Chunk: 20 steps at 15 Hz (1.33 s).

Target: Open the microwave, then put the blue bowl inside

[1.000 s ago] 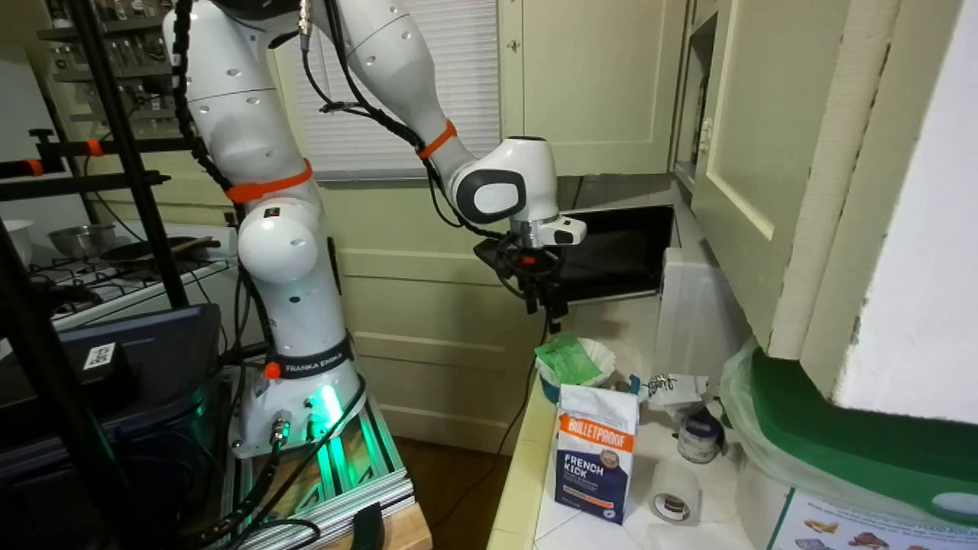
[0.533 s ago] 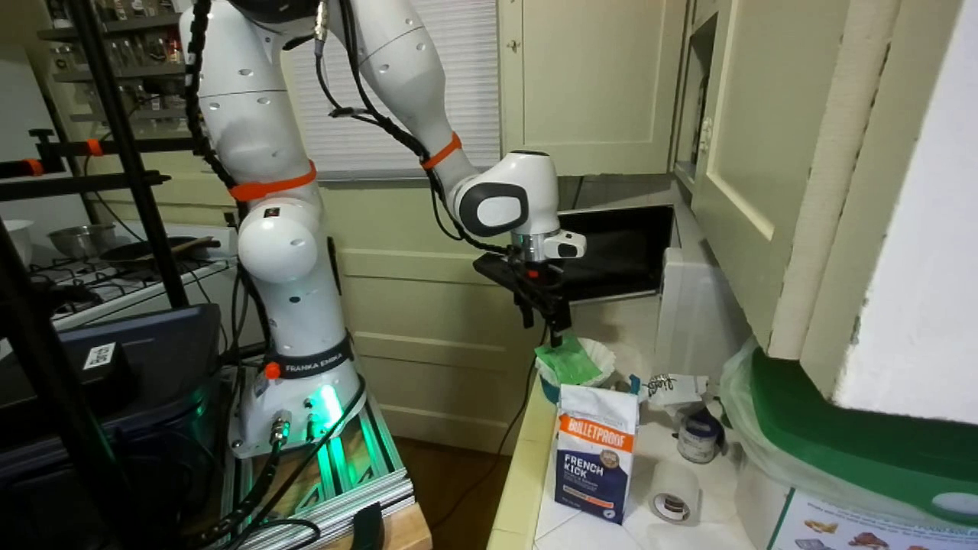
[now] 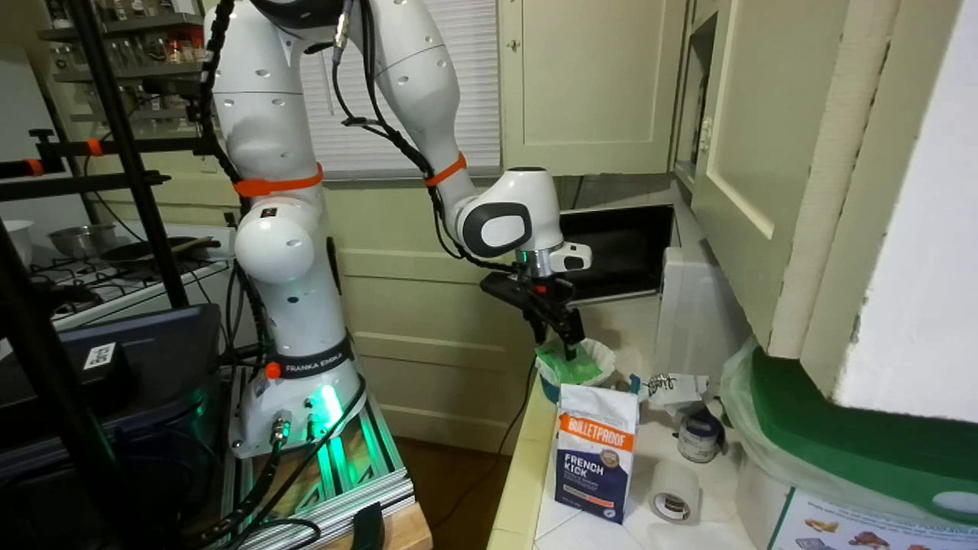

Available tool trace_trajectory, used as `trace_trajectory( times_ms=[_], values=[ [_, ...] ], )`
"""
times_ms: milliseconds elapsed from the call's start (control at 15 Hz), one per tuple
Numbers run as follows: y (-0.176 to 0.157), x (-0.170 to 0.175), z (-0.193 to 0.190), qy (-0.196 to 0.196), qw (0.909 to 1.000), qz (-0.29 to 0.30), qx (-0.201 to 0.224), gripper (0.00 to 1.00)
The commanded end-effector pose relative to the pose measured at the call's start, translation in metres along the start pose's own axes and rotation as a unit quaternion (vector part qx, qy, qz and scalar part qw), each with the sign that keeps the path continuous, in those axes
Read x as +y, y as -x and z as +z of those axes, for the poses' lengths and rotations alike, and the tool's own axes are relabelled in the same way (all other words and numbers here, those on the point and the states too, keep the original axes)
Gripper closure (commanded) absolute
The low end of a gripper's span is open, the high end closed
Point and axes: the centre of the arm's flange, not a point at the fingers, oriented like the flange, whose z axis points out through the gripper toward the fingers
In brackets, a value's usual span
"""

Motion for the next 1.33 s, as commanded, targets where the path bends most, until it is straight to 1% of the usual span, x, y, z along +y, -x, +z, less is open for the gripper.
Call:
trace_trajectory(
  times_ms=[0, 133, 200, 267, 400, 667, 800, 867, 933, 1000, 1267],
  values=[
    [0.003, -0.003, 0.019, 0.007, 1.0000, -0.001, 0.007, 0.00],
    [0.002, -0.003, 0.023, 0.005, 1.0000, -0.001, 0.007, 0.01],
    [0.001, -0.003, 0.025, 0.005, 1.0000, -0.001, 0.006, 0.12],
    [0.001, -0.003, 0.027, 0.005, 1.0000, -0.001, 0.004, 0.15],
    [0.000, -0.002, 0.031, 0.005, 1.0000, -0.002, 0.001, 0.39],
    [-0.005, 0.000, 0.036, -0.001, 1.0000, -0.006, -0.001, 0.72],
    [-0.006, 0.001, 0.039, -0.003, 1.0000, -0.002, -0.004, 0.84],
    [-0.006, 0.002, 0.039, -0.003, 1.0000, -0.001, -0.005, 0.92],
    [-0.007, 0.002, 0.038, -0.004, 1.0000, -0.001, -0.004, 0.96],
    [-0.008, 0.003, 0.037, -0.004, 1.0000, -0.001, -0.002, 0.93],
    [-0.013, -0.001, 0.019, 0.011, 0.9997, -0.019, 0.005, 0.93]
  ],
)
